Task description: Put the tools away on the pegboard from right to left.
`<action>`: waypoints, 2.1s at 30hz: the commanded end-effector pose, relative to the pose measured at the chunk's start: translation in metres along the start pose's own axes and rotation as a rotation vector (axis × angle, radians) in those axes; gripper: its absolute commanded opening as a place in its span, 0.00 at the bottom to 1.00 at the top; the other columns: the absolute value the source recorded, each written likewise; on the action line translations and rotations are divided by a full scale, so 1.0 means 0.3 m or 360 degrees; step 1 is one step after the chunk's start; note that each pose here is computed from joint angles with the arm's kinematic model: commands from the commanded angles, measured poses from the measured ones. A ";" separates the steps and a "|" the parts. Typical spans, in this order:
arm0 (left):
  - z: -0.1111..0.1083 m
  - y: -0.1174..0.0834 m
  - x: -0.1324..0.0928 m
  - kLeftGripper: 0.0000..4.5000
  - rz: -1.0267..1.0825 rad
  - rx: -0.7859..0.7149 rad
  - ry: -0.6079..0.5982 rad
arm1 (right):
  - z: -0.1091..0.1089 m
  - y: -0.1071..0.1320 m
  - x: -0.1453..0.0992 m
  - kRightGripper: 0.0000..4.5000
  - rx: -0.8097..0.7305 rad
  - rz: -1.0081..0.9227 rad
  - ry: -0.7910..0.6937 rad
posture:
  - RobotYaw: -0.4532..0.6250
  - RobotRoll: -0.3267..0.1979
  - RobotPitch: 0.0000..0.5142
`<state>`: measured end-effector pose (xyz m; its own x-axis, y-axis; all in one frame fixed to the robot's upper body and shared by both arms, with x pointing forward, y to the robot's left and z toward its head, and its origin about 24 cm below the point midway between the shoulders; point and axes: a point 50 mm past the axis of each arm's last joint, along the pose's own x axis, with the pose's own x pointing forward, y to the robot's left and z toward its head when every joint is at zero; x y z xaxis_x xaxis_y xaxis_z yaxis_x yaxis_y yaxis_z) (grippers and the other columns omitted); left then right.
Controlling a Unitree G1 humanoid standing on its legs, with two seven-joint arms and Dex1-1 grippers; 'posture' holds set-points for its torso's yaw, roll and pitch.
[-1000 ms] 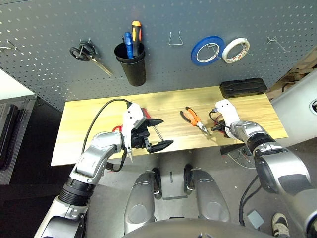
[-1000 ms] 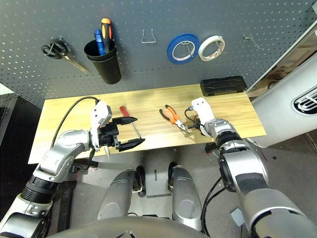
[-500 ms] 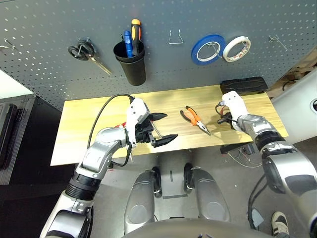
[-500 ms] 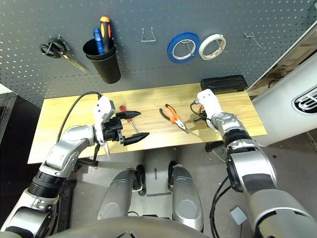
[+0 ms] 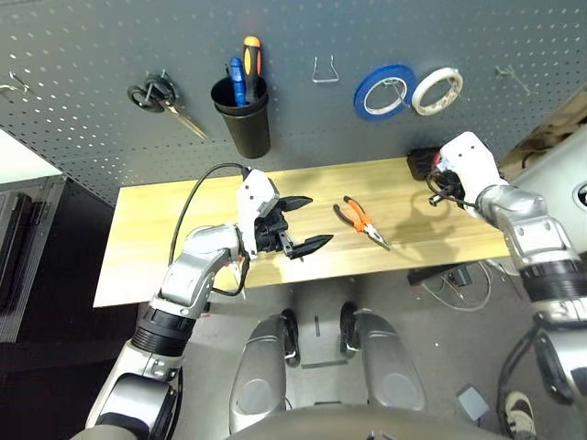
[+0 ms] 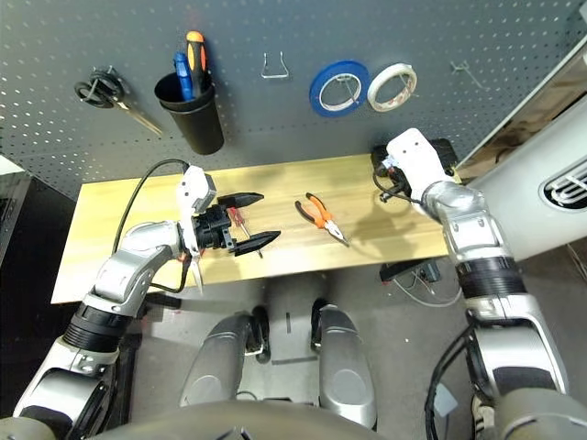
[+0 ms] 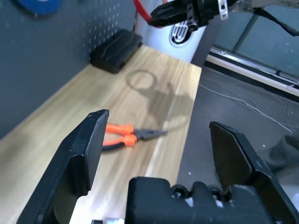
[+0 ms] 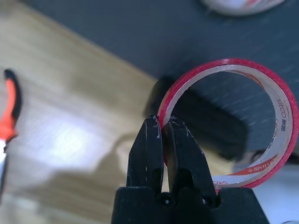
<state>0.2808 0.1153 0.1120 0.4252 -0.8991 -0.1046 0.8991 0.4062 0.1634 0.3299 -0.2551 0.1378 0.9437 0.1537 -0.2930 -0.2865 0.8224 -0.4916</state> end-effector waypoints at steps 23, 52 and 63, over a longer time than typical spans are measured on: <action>0.087 0.057 0.005 1.00 0.0246 0.0114 -0.0307 | 0.049 -0.149 -0.128 0.01 -0.0005 -0.0429 -0.0467 | 0.32 0.62 0.27; 0.224 0.077 -0.039 1.00 0.0223 0.0190 -0.0330 | -0.004 -0.267 0.032 0.01 0.0454 -0.0515 -0.0375 | 0.36 0.62 0.26; 0.239 0.073 -0.041 1.00 0.0226 0.0191 -0.0318 | -0.003 -0.228 0.108 0.01 0.0549 -0.0478 -0.0271 | 0.37 0.62 0.28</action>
<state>0.2907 0.1264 0.1826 0.5232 -0.8445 0.1144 0.8024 0.5334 0.2678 0.3795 -0.3057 0.1610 0.9989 -0.0373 -0.0289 0.0299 0.9741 -0.2242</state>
